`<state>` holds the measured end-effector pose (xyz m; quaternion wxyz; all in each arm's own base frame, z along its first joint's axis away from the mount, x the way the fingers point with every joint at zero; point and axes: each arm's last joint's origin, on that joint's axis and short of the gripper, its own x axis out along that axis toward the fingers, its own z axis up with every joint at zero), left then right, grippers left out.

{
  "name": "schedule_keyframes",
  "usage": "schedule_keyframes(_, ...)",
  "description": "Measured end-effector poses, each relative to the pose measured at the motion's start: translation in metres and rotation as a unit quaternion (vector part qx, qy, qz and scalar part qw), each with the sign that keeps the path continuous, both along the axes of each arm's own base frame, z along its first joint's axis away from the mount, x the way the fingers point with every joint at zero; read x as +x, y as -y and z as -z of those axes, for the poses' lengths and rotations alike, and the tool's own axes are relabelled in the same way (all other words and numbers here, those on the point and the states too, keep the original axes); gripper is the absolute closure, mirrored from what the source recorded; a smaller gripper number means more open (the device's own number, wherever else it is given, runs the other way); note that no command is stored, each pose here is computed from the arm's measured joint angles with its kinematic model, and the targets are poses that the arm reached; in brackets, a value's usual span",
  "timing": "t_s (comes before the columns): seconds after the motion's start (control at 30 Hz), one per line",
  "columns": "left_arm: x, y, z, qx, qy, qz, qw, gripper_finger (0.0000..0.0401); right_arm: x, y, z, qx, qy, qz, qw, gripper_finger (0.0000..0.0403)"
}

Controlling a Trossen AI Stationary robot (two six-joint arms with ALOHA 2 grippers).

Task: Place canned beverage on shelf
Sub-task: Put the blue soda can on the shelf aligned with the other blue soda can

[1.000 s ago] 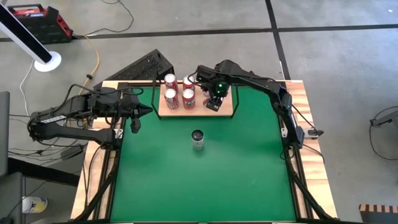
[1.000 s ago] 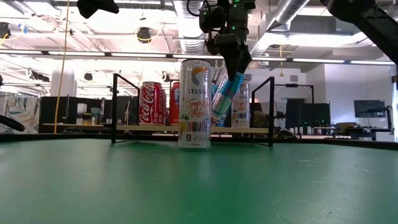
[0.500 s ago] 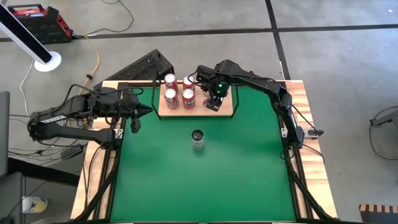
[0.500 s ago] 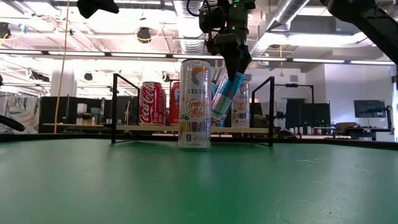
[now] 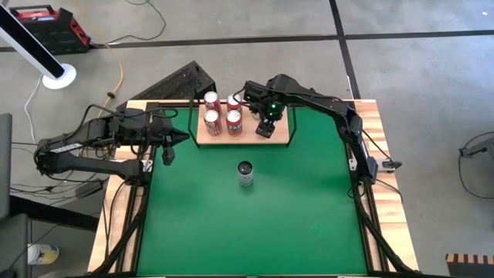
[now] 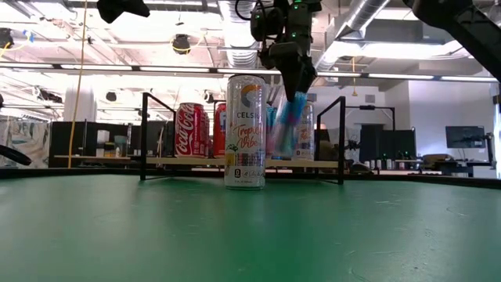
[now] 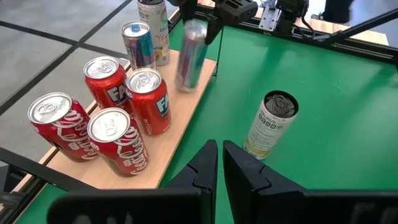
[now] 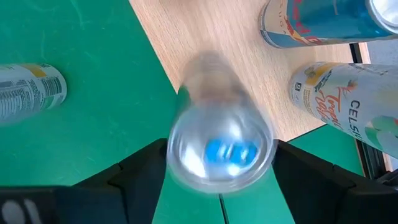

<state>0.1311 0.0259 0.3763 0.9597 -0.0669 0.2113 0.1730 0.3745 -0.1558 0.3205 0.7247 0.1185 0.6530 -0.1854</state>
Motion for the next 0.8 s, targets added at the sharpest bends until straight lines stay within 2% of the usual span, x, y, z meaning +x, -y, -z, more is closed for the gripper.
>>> schedule_keyframes(0.27,0.000,0.000,0.000,-0.001,0.000,0.000,1.000,0.0391,0.000,0.001,0.000,-0.011,-0.004,0.002,1.000,0.0057)
schedule_keyframes(0.47,0.000,0.000,0.000,0.001,0.000,-0.004,1.000,0.0391,-0.003,-0.001,-0.005,-0.014,0.002,0.001,1.000,0.0050)
schedule_keyframes(0.8,0.000,-0.001,0.000,0.000,0.001,-0.013,1.000,0.0391,-0.037,-0.033,-0.065,-0.042,0.081,-0.014,0.996,0.0056)
